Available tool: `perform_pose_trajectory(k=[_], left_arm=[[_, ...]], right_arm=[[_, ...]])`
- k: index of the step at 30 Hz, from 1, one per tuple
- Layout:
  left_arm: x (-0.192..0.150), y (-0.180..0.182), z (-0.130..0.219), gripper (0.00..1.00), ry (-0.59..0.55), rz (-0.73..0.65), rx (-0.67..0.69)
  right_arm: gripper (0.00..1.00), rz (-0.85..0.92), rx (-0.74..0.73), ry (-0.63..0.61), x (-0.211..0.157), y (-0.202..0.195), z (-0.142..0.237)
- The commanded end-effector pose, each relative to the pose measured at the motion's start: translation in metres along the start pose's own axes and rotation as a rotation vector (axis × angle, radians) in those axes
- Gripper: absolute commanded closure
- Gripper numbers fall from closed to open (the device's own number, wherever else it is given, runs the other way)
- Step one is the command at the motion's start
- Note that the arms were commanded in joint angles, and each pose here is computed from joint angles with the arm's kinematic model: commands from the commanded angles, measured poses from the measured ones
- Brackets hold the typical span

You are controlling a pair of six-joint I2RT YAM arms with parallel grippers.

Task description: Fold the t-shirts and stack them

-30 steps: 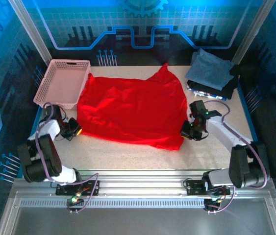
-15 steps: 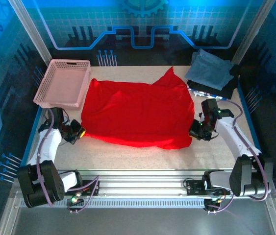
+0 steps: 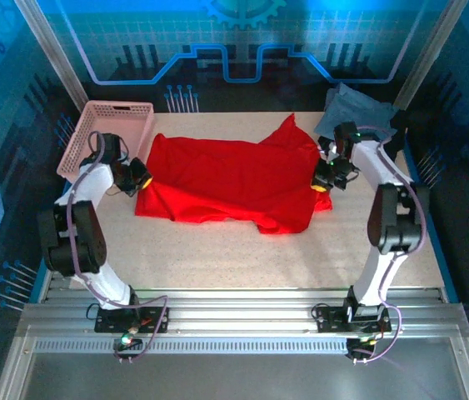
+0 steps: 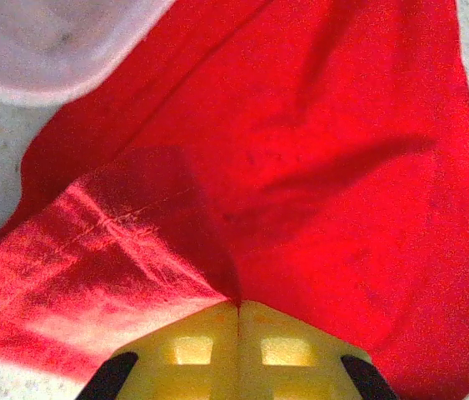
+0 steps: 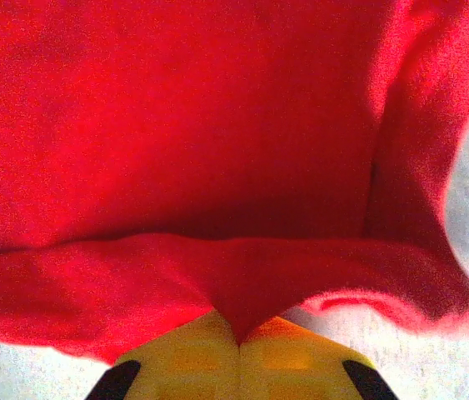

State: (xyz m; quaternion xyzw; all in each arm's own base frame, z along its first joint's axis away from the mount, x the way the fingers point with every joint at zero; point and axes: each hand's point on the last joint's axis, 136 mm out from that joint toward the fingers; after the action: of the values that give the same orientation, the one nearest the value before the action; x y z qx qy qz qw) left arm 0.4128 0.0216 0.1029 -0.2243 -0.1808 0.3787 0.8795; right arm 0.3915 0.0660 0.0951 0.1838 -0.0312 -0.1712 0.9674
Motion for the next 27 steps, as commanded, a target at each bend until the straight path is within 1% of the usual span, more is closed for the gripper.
perform_pose_trajectory(k=[1,5,9,11,12,13,14,15,16,17,19,20,22,23,25,27], left_arm=[[0.021,-0.011,-0.006,1.0,-0.037,-0.039,0.01],[0.033,-0.023,-0.013,1.0,-0.043,-0.04,-0.002],[0.037,-0.037,-0.011,1.0,-0.047,-0.035,-0.041],[0.04,-0.043,-0.008,1.0,-0.06,-0.046,-0.051],[0.041,-0.043,-0.009,1.0,-0.063,-0.041,-0.053],[0.043,-0.042,-0.012,1.0,-0.062,-0.039,-0.05],[0.044,-0.04,-0.015,0.92,-0.058,-0.031,-0.039],[0.045,-0.04,-0.018,0.84,-0.052,-0.021,-0.038],[0.046,-0.041,-0.022,0.8,-0.047,-0.01,-0.043],[0.046,-0.043,-0.023,0.72,-0.044,0.001,-0.055],[0.045,-0.051,-0.019,0.52,-0.044,0.018,-0.09],[0.043,-0.057,-0.011,0.45,-0.053,0.012,-0.114],[0.037,-0.063,0.005,0.36,-0.066,0.003,-0.137],[0.031,-0.064,0.011,0.34,-0.066,0.002,-0.144],[0.019,-0.058,0.02,0.33,-0.06,0.001,-0.149],[0.006,-0.048,0.021,0.33,-0.048,-0.008,-0.136]], right_arm=[[0.98,0.013,0.026,0.033,0.022,0.005,-0.005],[0.97,0.002,0.074,0.016,0.054,0.018,-0.007],[0.95,0.012,0.128,0.016,0.071,0.032,-0.003],[0.87,0.01,0.15,0.004,0.077,0.035,-0.001],[0.81,0.009,0.172,-0.003,0.079,0.036,-0.001],[0.71,0.011,0.212,-0.014,0.084,0.04,-0.002],[0.65,0.008,0.258,-0.027,0.088,0.044,-0.002],[0.62,0.0,0.286,-0.042,0.093,0.045,-0.002],[0.55,-0.011,0.317,-0.052,0.096,0.046,-0.002],[0.47,-0.026,0.339,-0.062,0.099,0.047,0.001],[0.41,-0.013,0.361,-0.075,0.094,0.052,0.013],[0.38,0.003,0.355,-0.077,0.086,0.053,0.021],[0.37,0.041,0.324,-0.07,0.062,0.052,0.033],[0.37,0.057,0.305,-0.058,0.046,0.05,0.036],[0.38,0.07,0.267,-0.024,0.014,0.043,0.037],[0.39,0.073,0.25,0.0,-0.014,0.035,0.025]])
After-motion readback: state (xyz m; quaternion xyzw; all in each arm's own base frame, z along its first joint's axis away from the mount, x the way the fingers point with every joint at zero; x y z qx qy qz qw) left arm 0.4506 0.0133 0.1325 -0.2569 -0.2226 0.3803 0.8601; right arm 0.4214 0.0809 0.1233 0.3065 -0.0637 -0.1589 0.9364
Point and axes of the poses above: each hand's point on the last joint's axis, 136 mm out from that joint toward the fingers, its own z axis back along the fingers, its own y axis along the line the jaws close on, x = y × z, and after that the axes turned 1 degree about -z, right-handed
